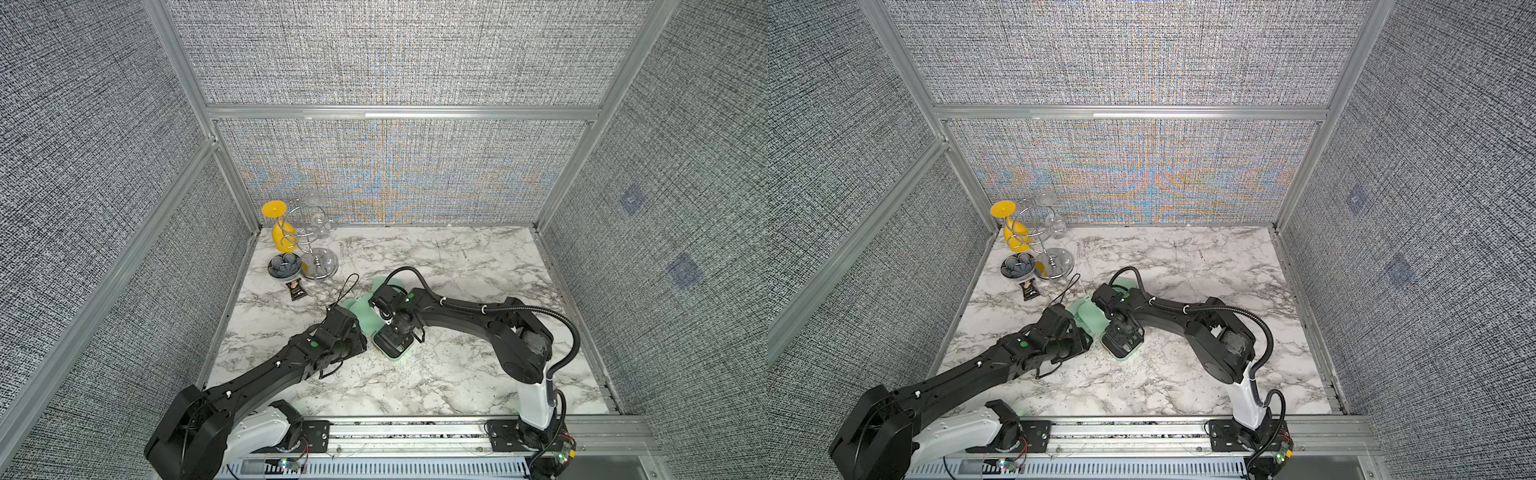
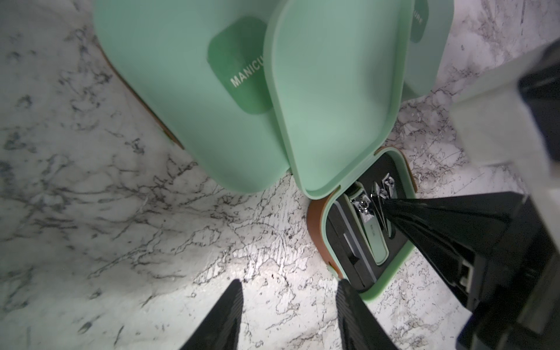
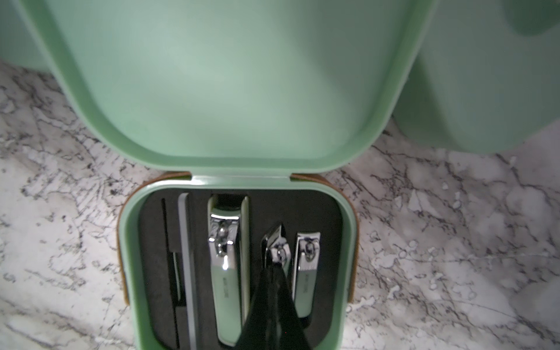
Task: Organize nail clipper sets
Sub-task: Place the nail clipper in the storage box, then adjust the nail clipper in the storage box.
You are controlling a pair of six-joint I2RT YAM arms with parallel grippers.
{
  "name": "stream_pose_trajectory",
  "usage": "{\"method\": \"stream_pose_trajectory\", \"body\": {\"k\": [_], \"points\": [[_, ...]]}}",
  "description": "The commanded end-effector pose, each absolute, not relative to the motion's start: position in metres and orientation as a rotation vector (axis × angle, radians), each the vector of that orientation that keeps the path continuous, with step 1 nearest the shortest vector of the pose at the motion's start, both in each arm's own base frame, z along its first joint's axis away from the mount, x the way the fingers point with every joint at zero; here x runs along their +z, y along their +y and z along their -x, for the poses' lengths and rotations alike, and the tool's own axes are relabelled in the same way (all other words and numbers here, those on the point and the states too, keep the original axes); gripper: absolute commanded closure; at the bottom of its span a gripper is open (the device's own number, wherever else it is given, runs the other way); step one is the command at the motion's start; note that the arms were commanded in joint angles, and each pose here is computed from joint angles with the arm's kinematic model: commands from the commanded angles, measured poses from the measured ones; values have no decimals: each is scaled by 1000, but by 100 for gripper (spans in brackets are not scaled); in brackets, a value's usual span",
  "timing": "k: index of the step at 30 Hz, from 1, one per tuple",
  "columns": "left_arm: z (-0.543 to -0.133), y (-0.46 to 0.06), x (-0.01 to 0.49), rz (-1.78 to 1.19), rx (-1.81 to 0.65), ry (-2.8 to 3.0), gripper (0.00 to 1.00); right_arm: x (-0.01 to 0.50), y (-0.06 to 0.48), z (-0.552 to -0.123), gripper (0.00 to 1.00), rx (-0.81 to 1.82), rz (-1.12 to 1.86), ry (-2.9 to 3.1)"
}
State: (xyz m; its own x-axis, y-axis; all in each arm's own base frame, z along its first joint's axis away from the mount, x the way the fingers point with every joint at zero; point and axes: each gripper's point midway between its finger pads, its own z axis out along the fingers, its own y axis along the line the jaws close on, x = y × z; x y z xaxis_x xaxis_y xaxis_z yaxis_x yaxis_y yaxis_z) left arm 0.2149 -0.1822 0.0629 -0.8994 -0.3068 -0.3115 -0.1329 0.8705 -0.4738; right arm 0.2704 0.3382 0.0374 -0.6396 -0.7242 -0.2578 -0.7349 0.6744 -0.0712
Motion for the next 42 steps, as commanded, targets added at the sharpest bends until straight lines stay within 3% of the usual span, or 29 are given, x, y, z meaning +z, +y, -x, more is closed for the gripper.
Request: {"method": "stream_pose_trajectory", "body": {"k": [1,30,42], "points": [[-217,-185,65,315,-647,2649,48,32,337,-269,98,57,1162,2641],[-216,-180,71,324,-627,2643,48,15,340,-255,98,100,1158,2692],[-216,-151,75,430,-453,2624,47,66,335,-265,93,80,1111,2606]]}}
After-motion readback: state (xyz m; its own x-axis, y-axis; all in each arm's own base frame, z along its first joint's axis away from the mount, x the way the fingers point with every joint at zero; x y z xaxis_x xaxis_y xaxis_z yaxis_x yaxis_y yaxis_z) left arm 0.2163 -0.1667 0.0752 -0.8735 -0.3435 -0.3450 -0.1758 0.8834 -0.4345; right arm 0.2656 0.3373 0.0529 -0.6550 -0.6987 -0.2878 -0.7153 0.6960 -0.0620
